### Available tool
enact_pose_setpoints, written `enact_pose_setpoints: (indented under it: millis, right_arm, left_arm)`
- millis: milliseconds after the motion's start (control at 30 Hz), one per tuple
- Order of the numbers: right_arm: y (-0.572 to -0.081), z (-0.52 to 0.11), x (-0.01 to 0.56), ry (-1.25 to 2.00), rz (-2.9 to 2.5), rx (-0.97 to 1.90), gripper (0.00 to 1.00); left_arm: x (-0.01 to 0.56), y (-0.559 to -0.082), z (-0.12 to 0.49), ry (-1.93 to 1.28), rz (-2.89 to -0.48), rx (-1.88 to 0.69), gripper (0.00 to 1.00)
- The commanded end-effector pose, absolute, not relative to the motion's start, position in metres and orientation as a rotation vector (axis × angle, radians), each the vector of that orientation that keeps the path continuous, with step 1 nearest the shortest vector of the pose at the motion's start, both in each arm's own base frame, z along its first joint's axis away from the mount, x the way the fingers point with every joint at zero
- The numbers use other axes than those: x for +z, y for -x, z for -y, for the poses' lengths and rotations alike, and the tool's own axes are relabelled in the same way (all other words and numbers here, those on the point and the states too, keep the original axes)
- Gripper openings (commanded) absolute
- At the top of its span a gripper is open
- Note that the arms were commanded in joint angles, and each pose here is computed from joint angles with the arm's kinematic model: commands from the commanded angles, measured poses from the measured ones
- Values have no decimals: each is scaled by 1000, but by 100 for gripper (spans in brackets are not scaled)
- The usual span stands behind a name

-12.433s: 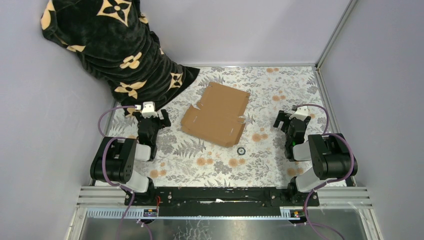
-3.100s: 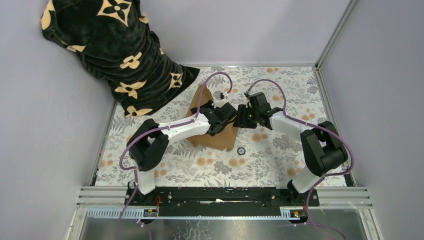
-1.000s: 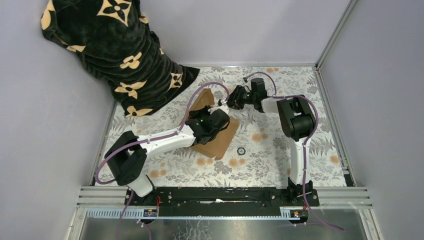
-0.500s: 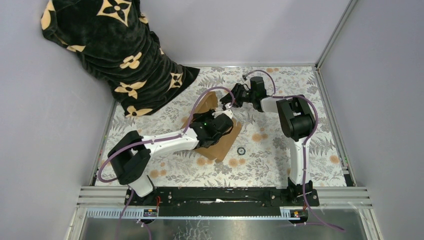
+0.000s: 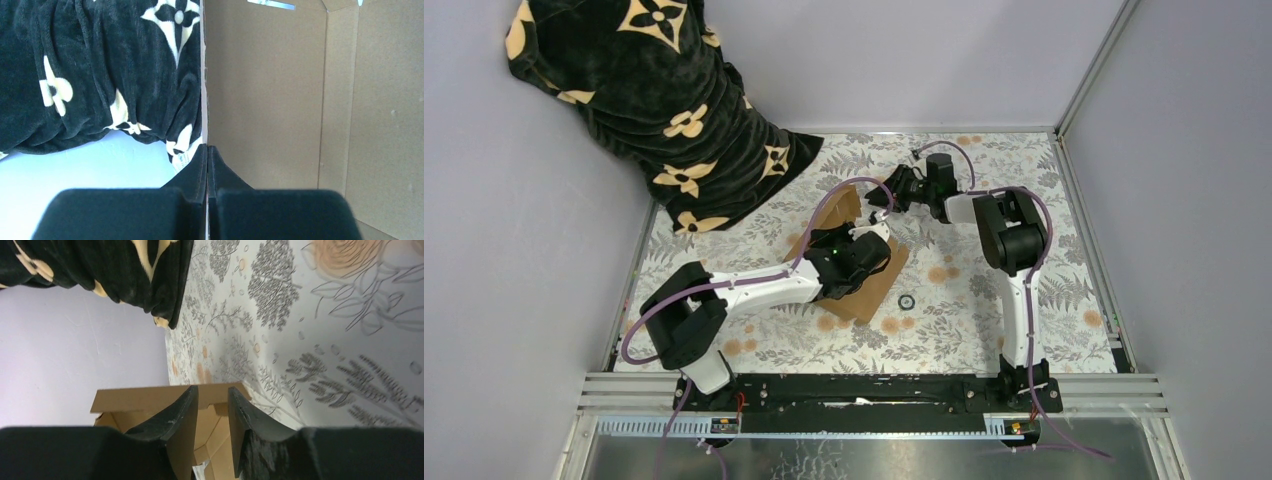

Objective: Fold the paper box

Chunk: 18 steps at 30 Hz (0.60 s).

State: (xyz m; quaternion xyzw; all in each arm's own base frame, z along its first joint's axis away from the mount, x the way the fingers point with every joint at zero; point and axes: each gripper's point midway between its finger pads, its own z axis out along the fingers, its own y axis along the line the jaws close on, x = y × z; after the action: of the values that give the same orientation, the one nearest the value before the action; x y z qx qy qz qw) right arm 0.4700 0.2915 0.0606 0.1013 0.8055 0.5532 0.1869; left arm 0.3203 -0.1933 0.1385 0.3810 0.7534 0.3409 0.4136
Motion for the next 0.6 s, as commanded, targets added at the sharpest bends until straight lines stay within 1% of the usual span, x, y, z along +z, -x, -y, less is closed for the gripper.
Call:
enact_pose_setpoints:
  millis: [0,167,333,567]
  right_arm:
    - [-490,-300,83,-231,-2185,1639,36]
    - [-493,-305,89,-185,-2164,1694,37]
    - [-485,-313,101,-105,-2141,1750,38]
    - [-476,-323,102,-45,-2158,1787,39]
  left_arm:
    - [130,-317,202,-959,-1893,800,0]
    - [134,-316,204,-952,-1889,779,0]
    - [133,-316,206,-953,-1885,780,0]
    - [132,-312,208,-957,-1881,772,0]
